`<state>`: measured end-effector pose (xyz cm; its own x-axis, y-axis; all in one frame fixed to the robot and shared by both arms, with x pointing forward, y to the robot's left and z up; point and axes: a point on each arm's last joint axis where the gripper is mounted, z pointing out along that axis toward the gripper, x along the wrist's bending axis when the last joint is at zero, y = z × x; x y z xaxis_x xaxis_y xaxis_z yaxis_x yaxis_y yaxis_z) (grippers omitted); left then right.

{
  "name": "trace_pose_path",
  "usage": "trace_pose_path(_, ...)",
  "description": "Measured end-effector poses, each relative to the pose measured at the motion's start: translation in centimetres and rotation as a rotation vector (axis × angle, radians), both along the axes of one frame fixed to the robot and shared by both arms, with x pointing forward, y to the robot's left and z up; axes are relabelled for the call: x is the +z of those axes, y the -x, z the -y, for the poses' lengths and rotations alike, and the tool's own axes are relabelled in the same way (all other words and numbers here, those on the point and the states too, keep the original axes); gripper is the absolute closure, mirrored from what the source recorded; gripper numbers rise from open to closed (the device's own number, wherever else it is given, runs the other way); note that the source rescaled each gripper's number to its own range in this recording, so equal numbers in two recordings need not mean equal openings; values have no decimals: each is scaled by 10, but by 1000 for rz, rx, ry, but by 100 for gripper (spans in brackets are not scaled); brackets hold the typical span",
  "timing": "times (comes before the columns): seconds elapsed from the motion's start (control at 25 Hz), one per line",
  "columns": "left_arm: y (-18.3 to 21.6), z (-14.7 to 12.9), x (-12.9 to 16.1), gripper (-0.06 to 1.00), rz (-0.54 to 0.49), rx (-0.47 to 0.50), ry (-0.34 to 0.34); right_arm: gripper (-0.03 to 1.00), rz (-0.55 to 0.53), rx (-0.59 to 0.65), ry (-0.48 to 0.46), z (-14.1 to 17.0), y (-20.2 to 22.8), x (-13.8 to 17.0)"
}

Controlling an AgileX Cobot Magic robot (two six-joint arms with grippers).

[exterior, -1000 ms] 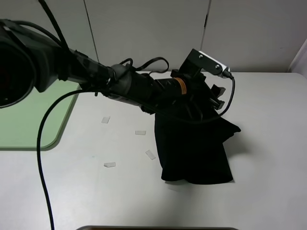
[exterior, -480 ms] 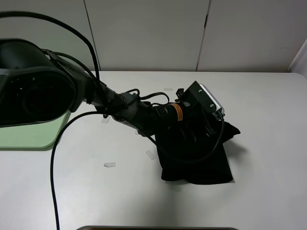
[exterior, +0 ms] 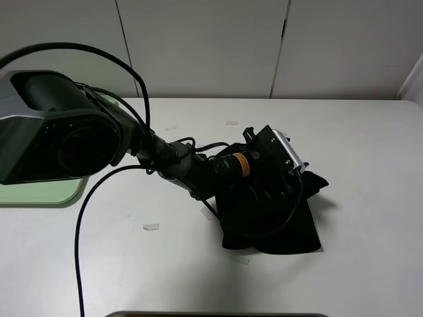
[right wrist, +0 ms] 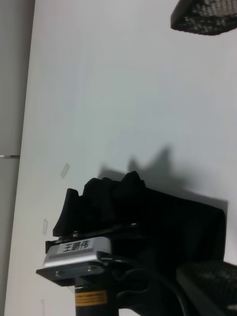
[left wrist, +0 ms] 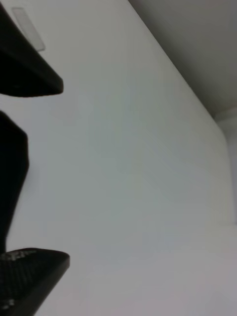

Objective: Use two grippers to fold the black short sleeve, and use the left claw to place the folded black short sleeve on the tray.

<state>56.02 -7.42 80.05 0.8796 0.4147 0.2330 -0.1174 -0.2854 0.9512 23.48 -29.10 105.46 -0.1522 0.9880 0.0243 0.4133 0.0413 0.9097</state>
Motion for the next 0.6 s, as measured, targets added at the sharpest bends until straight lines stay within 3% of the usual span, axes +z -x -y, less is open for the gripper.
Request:
trace_pose_path(0.2,-2,-1,11,31,-99,50,82,-3,0,0,0,0,0,0)
trace_pose_path(0.4,-6,-12,59,31,-254,106,246,-3,0,0,0,0,0,0)
trace_pose_path(0.48,-9,-25,81,31,-300,130,289,-3,0,0,0,0,0,0)
trace_pose_path(0.6,-8,-61,105,31,-430,187,276,-3,0,0,0,0,0,0)
